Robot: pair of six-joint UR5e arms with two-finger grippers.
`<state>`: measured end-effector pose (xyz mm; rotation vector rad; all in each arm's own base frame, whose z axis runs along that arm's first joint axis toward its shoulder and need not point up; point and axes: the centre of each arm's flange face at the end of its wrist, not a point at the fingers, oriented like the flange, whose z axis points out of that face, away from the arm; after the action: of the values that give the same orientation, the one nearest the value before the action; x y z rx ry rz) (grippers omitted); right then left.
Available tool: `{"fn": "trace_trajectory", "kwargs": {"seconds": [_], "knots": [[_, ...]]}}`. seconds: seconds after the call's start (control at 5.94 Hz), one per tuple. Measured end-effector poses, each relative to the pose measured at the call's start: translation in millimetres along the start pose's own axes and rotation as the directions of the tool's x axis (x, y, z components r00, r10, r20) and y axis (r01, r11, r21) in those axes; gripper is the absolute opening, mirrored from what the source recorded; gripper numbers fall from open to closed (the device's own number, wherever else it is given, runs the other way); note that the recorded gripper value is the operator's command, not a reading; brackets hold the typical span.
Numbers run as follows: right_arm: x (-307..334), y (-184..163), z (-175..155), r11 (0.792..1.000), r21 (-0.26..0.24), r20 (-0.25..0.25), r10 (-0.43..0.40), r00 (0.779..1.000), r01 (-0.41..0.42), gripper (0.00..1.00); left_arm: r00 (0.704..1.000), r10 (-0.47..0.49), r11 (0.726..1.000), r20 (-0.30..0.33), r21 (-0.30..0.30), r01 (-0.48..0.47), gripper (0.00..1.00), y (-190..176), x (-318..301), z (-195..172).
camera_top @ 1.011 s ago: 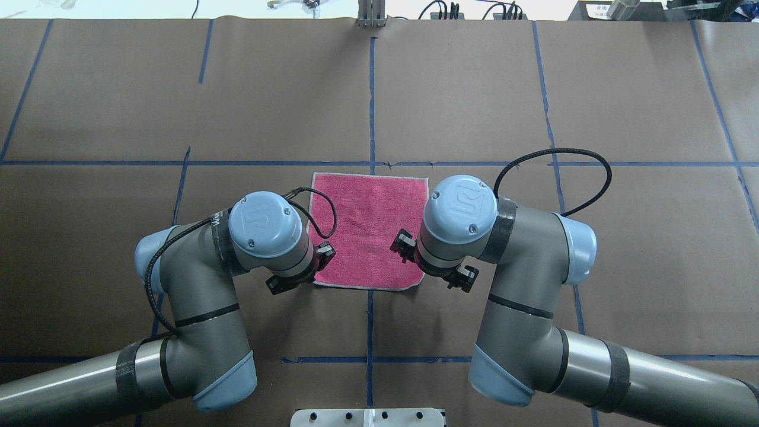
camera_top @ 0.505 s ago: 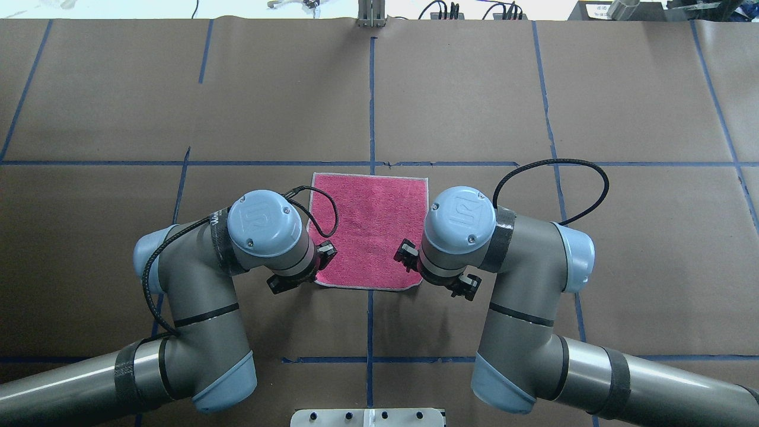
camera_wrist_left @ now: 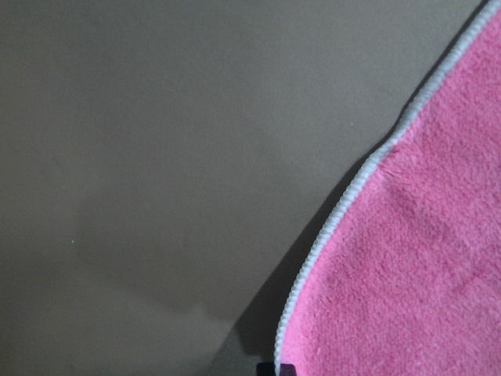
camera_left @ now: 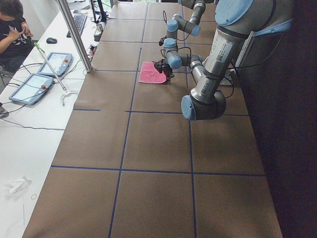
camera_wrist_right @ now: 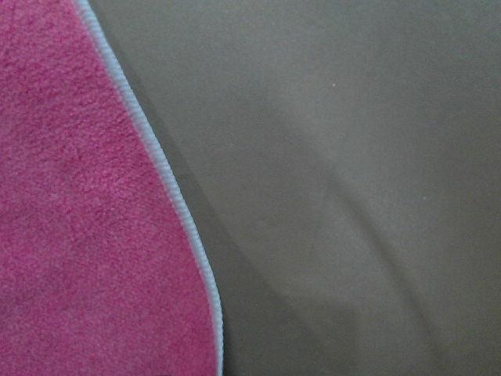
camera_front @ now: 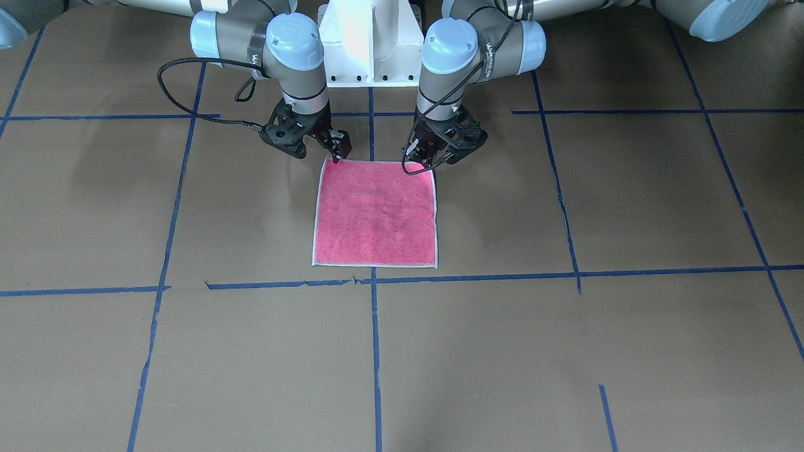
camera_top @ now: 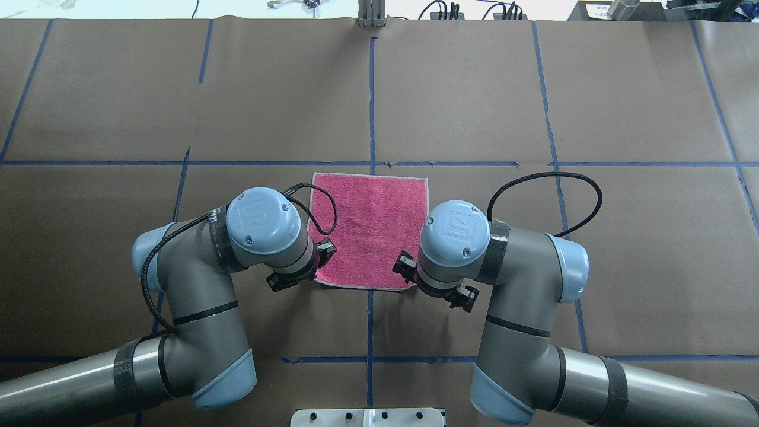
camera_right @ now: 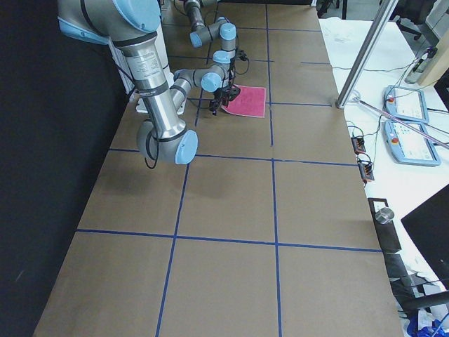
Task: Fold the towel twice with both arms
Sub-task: 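Pinch the near towel corners with the left and right grippers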
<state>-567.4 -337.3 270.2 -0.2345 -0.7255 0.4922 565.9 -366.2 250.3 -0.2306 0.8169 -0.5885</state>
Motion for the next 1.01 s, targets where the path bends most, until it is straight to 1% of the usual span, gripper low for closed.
{"fn": "trace_trajectory", "kwargs": {"seconds": [0.17,0.51,0.67,0.84,1.01], "knots": [[-2.4,-1.1,5.8,1.0,-0.002,0.019,-0.005,1.0,0.005,0.99,1.0,-0.001,1.0,0.0,0.001,0.001,0.02,-0.3,0.1,-0.2],[-9.3,-2.4,9.9,1.0,0.003,0.079,-0.015,0.997,0.014,0.99,1.0,-0.001,1.0,-0.001,0.001,0.001,0.02,-0.2,0.4,-0.4],[-11.6,-2.4,7.6,1.0,0.006,0.094,-0.012,0.995,0.011,0.91,1.0,0.0,1.0,-0.001,0.001,0.0,0.02,-0.1,0.6,-0.6],[-11.5,-3.0,6.4,1.0,0.007,0.099,-0.005,0.995,0.005,0.81,1.0,-0.002,1.0,-0.001,0.002,0.002,0.02,-1.3,0.8,-0.9],[-10.3,-3.9,6.9,1.0,0.008,0.098,-0.001,0.995,0.0,0.73,1.0,-0.001,1.0,-0.002,0.003,0.001,0.02,-2.0,0.8,-1.1]]}}
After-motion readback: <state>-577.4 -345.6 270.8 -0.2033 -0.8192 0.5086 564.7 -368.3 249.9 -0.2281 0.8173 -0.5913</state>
